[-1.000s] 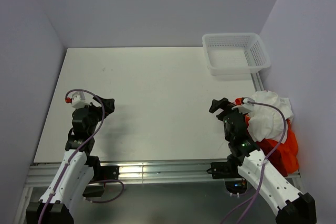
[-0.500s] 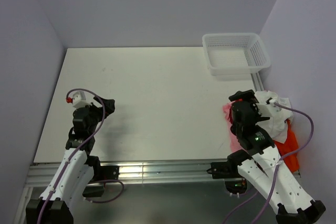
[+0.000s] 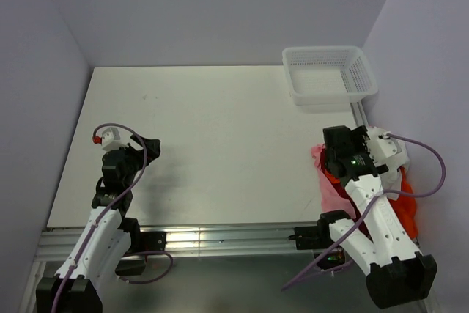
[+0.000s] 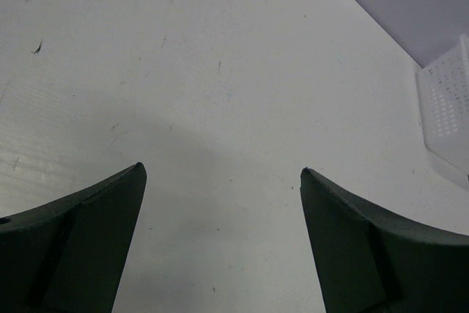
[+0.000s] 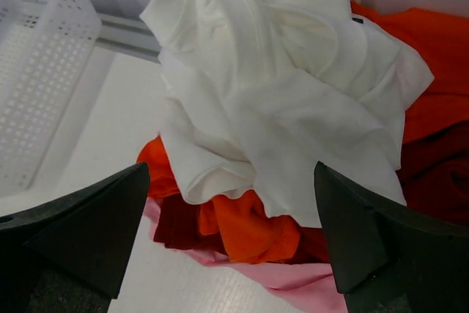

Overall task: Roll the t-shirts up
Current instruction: Flatten the tshirt

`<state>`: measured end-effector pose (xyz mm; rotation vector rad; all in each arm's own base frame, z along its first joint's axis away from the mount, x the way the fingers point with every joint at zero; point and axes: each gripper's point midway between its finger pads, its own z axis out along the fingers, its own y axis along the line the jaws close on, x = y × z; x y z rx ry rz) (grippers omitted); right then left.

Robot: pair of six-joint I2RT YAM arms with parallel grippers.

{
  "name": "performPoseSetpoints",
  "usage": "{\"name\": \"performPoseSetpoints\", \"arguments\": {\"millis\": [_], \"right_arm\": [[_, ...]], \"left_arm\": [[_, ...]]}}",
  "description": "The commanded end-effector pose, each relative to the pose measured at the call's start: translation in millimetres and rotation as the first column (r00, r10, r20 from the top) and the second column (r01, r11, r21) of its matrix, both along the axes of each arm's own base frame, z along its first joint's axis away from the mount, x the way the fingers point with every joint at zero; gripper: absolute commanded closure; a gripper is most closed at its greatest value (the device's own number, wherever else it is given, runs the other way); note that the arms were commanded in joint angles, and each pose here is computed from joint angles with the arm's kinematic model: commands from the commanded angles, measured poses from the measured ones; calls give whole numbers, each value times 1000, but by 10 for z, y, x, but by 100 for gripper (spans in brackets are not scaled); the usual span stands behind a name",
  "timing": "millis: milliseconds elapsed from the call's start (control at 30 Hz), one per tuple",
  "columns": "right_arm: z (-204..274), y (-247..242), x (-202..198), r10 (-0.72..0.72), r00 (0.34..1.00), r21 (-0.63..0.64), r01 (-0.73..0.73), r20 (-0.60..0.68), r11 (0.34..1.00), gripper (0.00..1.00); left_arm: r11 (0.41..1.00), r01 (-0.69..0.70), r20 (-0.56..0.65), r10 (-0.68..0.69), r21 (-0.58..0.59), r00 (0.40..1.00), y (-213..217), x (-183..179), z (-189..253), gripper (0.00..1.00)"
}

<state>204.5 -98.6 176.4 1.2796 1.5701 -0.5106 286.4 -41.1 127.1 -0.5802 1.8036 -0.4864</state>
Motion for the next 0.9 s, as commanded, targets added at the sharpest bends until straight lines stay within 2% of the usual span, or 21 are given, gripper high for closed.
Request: {"name": "performPoseSetpoints", "arguments": {"millis": [0,133,300,400,467,567,600,633,767,800,833,867], "right_arm": [[61,-86,89,-9,1000,9,9,-10,1000,0],[-128,-142,223,-5,999,71,8,-50,997,0],[-451,-351,195,-67,994,135,79,-86,988,0],[-591,-429,186,-102,990,152,116,-95,982,6],[-641,-455,182,-116,987,149,133,-114,980,26],[-649,-428,258,-84,990,165,102,-112,981,68],[-633,-426,265,-85,991,167,102,-106,981,94],[-584,-417,258,-86,992,173,101,-96,980,100],[-251,-372,274,-53,999,163,52,6,985,100],[-190,-295,326,1,1000,180,-6,30,984,100],[22,-234,418,57,992,170,-76,109,982,100],[112,-147,479,133,984,168,-152,120,974,100]], "left_arm": [[1000,6,74,-6,-4,997,-11,69,251,8],[1000,5,66,-4,-3,998,-8,69,235,8],[1000,6,71,-6,-4,997,-11,70,246,8],[1000,6,75,-6,-4,997,-10,65,260,8],[1000,8,79,-7,-5,997,-13,62,261,8],[1000,8,82,-7,-5,997,-13,58,262,8],[1000,8,80,-7,-5,997,-13,57,259,8],[1000,8,80,-7,-5,997,-13,59,266,8],[1000,5,77,-4,-4,997,-7,58,258,8],[1000,6,79,-6,-4,997,-10,54,259,8],[1000,8,82,-8,-3,997,-14,52,267,8],[1000,8,83,-7,-5,997,-12,52,268,8]]}}
